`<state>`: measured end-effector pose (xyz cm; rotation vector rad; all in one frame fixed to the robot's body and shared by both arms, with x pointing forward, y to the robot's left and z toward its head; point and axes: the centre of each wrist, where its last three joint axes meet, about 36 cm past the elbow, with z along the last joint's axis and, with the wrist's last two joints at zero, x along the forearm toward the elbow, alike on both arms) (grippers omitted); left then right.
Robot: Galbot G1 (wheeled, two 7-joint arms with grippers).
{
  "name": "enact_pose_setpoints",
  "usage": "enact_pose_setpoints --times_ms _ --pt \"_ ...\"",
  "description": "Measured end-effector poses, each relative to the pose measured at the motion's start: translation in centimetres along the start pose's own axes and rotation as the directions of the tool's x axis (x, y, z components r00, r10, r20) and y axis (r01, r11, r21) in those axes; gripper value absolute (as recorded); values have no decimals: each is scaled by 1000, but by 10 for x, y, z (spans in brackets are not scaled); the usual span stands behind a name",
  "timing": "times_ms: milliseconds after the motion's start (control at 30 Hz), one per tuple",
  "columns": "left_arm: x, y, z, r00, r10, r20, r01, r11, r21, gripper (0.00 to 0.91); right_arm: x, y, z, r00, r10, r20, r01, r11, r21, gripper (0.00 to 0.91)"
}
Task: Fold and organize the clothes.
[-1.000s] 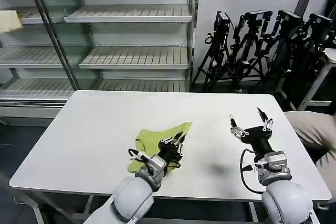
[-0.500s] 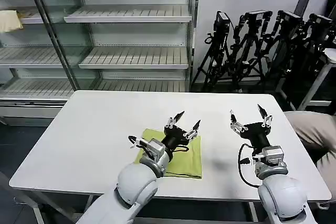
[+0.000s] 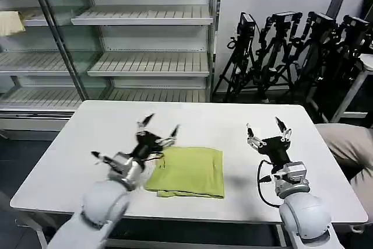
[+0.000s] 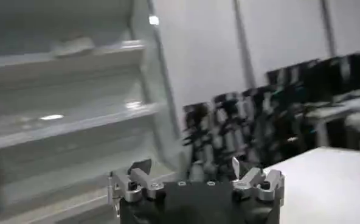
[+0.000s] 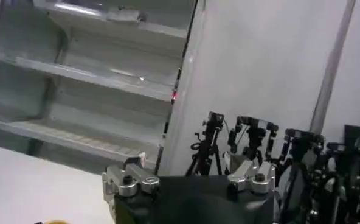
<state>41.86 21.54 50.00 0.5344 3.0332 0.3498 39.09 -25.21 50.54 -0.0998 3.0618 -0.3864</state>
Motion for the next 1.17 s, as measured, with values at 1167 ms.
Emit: enact_pose_setpoints --times_ms 1167 --pt "71 74 65 979 -203 -31 190 952 -240 907 7 -23 11 999 -45 -10 46 998 47 907"
